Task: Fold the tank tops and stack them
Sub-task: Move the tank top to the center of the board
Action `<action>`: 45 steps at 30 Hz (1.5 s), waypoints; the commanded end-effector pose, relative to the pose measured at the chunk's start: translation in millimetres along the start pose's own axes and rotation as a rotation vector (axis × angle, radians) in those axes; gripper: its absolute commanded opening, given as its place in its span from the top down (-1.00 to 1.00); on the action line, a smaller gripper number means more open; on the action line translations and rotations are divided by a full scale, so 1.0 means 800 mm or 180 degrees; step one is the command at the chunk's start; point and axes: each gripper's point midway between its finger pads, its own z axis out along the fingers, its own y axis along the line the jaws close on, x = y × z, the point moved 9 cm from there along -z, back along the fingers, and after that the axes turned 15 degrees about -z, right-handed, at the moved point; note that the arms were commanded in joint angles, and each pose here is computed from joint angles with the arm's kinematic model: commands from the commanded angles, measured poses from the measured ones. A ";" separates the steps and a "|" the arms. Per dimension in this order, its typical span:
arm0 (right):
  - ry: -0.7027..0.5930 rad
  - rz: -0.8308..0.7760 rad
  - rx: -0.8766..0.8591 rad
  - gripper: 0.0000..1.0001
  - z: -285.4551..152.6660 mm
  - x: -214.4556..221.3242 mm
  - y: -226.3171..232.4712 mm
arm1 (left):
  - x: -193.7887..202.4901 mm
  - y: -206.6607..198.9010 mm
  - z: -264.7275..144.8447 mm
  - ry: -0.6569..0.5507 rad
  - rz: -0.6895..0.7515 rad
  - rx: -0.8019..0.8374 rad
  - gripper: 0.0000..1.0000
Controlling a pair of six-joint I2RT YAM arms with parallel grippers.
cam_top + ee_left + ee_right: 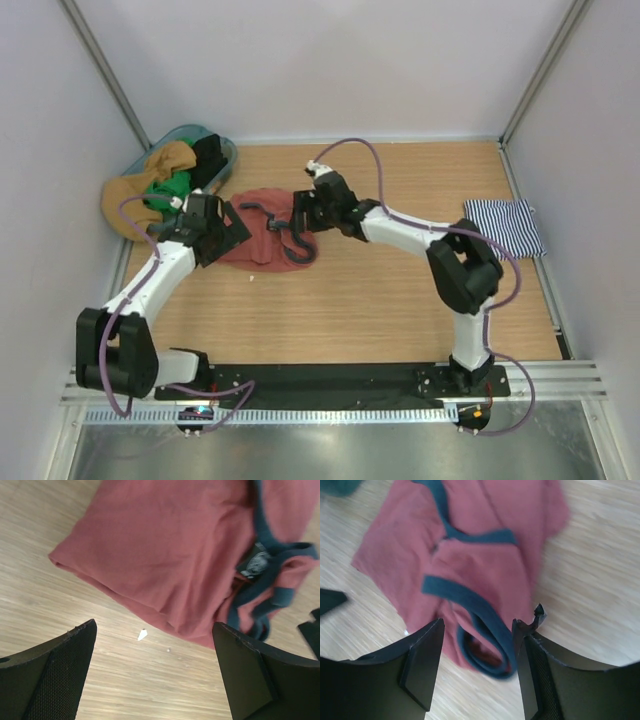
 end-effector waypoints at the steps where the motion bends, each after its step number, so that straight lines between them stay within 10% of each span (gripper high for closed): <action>1: 0.0121 -0.0238 -0.0070 -0.27 0.035 -0.021 0.031 | 0.007 -0.005 0.029 0.0009 -0.0033 0.0231 -0.96; 6: 0.0213 -0.0377 0.0073 -0.21 0.075 -0.046 0.032 | 0.020 0.001 0.047 -0.0031 0.0107 0.0633 -0.90; 7: 0.0273 -0.0393 0.0116 -0.05 0.082 -0.043 0.031 | 0.025 0.007 0.050 -0.0034 0.0107 0.0638 -0.90; 9: 0.0332 -0.0345 0.0492 0.85 0.078 -0.043 0.020 | 0.022 0.005 0.048 -0.0097 0.0179 0.0711 -0.88; 11: 0.0109 -0.0295 0.0664 0.98 0.059 -0.047 0.014 | 0.022 0.002 0.047 -0.0100 0.0223 0.0810 -0.85; 16: -0.0444 0.0021 0.1010 0.98 -0.082 -0.024 -0.001 | 0.033 -0.001 0.044 -0.0045 0.0337 0.1070 -0.81; 25: -0.0106 0.0835 0.2004 0.98 -0.245 0.142 -0.055 | 0.064 -0.037 0.059 0.0539 0.0621 0.1484 -0.80; 29: -0.0160 0.1334 0.1985 0.64 -0.296 0.202 -0.061 | 0.082 -0.048 0.070 0.0831 0.0741 0.1519 -0.77; 31: -0.0192 0.1432 0.1981 -0.20 -0.306 0.222 -0.064 | 0.084 -0.053 0.073 0.0887 0.0759 0.1536 -0.75; 34: -0.0491 0.1296 0.1640 -0.47 -0.319 0.206 -0.057 | 0.085 -0.053 0.069 0.0863 0.0807 0.1554 -0.75; 45: 0.0067 0.0203 0.1316 -0.06 -0.216 0.081 -0.026 | 0.093 -0.061 0.055 0.0824 0.0953 0.1632 -0.71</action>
